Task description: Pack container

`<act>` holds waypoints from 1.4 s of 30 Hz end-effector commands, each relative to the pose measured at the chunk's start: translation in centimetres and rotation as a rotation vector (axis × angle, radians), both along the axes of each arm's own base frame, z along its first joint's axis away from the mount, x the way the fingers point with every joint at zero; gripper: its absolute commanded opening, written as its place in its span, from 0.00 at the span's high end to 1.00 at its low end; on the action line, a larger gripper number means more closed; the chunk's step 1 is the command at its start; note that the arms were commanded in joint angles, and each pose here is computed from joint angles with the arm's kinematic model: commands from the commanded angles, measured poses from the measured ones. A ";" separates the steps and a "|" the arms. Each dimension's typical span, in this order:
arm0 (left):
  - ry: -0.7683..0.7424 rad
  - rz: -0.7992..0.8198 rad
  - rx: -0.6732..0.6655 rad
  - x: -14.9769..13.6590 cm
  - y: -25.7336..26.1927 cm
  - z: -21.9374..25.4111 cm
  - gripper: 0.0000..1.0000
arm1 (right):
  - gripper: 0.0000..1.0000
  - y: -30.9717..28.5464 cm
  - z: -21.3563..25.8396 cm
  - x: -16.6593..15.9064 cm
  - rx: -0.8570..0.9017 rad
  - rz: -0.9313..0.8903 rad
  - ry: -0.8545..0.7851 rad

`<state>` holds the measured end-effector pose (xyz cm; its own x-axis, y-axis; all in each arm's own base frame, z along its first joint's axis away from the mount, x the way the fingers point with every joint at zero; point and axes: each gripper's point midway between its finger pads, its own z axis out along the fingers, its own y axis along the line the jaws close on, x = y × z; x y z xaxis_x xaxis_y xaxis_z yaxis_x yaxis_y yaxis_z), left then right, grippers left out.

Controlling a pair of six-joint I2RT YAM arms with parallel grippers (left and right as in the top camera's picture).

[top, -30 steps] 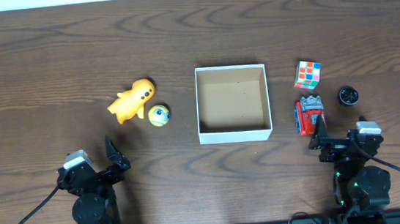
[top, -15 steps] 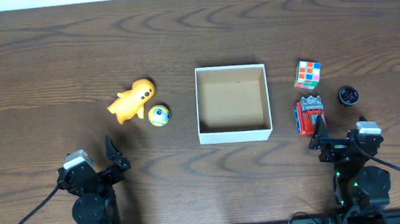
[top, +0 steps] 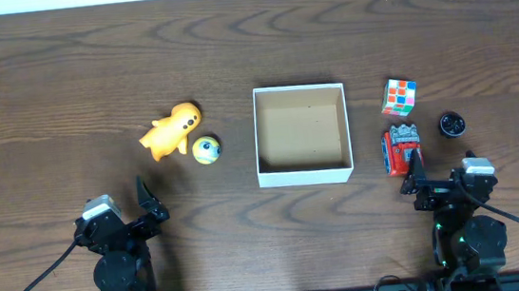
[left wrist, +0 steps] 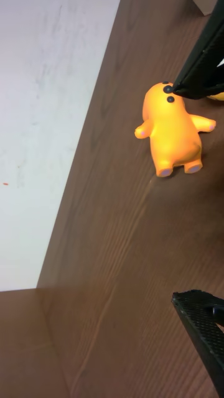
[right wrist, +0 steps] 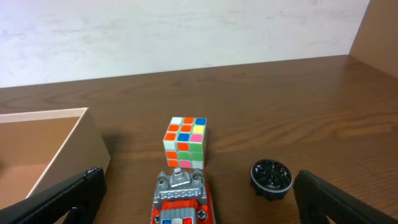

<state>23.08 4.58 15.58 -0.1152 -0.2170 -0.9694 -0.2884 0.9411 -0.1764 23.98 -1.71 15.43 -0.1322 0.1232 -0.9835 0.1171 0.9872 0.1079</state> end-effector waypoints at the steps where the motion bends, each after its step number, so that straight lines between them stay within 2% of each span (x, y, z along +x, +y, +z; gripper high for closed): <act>1: -0.004 -0.007 0.009 0.0 -0.1 0.1 0.02 | 0.01 -0.2 -0.1 0.0 -0.006 -0.004 -0.003; 23: -0.004 -0.007 0.009 0.0 -0.1 0.1 0.02 | 0.01 -0.2 -0.1 0.0 -0.006 -0.005 -0.003; 37: -0.004 -0.007 0.009 0.0 -0.1 0.1 0.02 | 0.01 -1.3 0.2 -0.1 -0.026 -0.071 -0.012; 42: -0.004 -0.007 0.009 0.0 -0.1 0.1 0.02 | 0.01 -1.1 0.5 -0.1 0.057 -0.067 -0.012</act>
<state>23.08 4.59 15.58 -0.1151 -0.2170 -0.9694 -0.2887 0.9410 -0.1763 23.91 -2.40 15.52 -0.1229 0.1315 -0.9837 0.1570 0.9813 0.1116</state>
